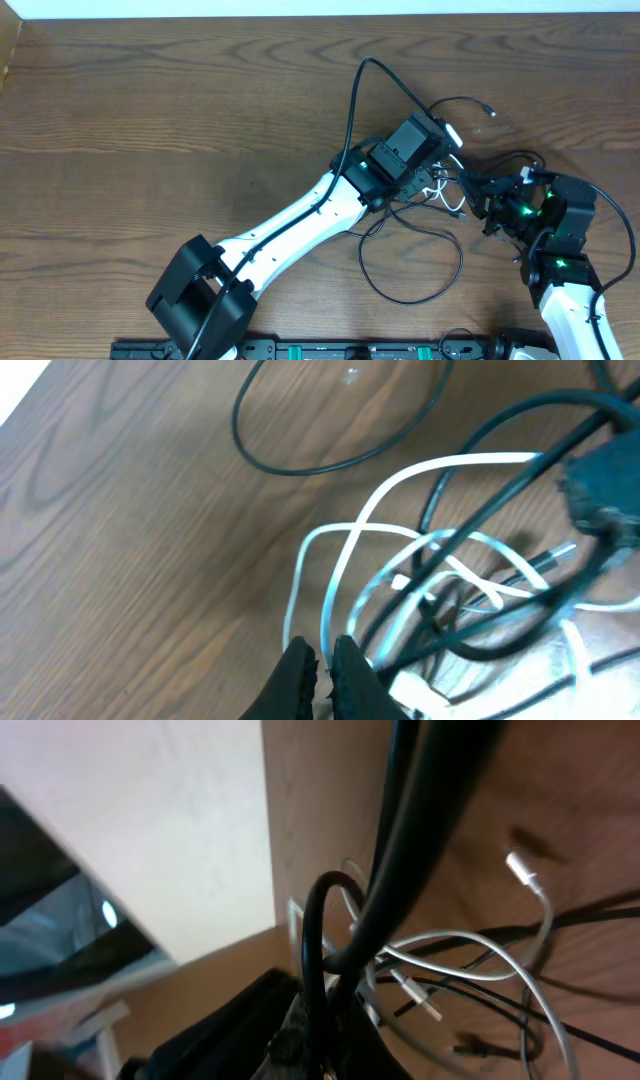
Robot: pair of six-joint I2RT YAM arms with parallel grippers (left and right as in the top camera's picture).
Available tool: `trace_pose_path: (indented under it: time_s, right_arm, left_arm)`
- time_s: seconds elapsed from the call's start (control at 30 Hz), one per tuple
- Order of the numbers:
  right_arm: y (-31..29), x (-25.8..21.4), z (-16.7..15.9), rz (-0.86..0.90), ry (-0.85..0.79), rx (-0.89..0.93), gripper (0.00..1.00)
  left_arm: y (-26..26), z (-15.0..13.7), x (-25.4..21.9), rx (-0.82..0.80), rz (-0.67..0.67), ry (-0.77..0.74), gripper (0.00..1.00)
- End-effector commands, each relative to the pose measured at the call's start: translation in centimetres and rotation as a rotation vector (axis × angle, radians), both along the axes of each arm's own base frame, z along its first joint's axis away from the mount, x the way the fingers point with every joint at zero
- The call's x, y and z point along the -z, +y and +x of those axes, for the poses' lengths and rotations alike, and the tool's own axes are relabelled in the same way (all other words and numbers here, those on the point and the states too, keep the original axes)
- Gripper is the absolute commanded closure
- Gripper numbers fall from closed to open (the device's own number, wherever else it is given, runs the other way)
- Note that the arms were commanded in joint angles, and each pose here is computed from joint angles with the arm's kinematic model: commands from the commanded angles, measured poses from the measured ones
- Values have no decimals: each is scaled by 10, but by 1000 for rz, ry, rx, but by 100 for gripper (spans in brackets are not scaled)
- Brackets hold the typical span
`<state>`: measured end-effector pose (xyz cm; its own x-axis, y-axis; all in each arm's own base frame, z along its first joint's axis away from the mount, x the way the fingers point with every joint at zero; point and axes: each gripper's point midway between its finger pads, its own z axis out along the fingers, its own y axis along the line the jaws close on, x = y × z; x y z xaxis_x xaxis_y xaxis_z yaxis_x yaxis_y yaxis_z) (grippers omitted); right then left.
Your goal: Untangle cables
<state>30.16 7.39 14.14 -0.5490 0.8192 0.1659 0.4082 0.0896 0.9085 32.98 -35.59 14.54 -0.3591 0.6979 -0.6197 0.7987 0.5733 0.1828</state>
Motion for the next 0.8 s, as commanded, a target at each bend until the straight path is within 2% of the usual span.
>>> trace_pose_path:
  time_s: [0.0, 0.23, 0.57, 0.6, 0.67, 0.7, 0.77]
  right_arm:
    - [18, -16, -7, 46, -73, -125, 99]
    - [30, -41, -11, 78, -185, -222, 99]
    - [25, -42, -5, 55, -203, -188, 99]
    - [24, -42, -4, 50, -202, -180, 99]
    - [22, -41, -2, 38, -206, -167, 99]
    - [21, -41, -2, 33, -209, -166, 99]
    - [21, -41, -1, 25, -214, -165, 99]
  left_arm:
    - [17, 18, -3, -75, 30, -37, 92]
    - [53, 41, 2, -162, 61, -14, 92]
    - [102, 66, 9, -326, 53, 46, 92]
    - [102, 65, 10, -323, 48, 60, 86]
    - [95, 58, 12, -289, 23, 100, 60]
    - [91, 54, 13, -266, 8, 123, 44]
    - [77, 41, 14, -178, -32, 176, 29]
